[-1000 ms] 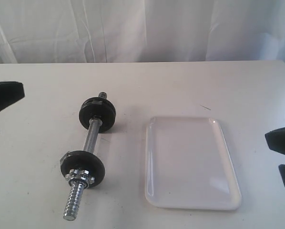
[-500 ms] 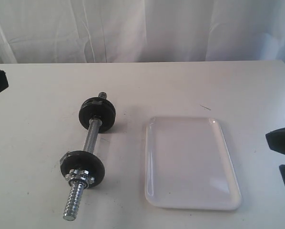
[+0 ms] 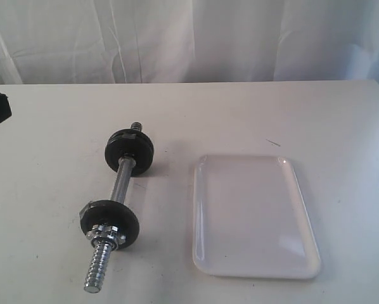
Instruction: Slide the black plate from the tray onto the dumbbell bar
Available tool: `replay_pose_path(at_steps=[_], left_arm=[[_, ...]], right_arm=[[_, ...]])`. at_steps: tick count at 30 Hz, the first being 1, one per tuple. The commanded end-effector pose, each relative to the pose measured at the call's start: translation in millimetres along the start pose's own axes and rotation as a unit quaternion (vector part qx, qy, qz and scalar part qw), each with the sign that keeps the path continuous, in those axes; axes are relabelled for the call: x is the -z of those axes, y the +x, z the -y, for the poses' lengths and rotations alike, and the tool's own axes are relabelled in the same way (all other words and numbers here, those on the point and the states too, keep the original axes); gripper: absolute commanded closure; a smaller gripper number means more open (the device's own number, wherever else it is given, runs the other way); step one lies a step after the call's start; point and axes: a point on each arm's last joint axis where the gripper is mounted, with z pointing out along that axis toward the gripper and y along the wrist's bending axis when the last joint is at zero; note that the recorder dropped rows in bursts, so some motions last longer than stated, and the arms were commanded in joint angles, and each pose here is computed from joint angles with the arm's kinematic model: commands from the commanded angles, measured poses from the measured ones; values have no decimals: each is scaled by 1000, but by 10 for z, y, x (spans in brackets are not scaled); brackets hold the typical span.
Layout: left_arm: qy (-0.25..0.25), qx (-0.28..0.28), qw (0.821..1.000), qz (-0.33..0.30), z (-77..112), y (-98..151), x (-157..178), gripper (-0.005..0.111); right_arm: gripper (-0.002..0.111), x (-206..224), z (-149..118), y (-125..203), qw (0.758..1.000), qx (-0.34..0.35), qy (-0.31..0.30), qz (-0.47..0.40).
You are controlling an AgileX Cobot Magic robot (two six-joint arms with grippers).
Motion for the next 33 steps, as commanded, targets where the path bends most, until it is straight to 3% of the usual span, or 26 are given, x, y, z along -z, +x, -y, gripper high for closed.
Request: replay_pose_path(at_steps=[1,12,33], left_arm=[[5,1,1000,-1,11,18,15,107],[5,0,1000,-1,11,18,15,107],[5,-1,1000,-1,11,18,15,107]], right_arm=[[105,65,17,281,999,-15,19,48],[105,64,88,856,993,-38,98,53],[105,66,131,933,991,-33,129,14]])
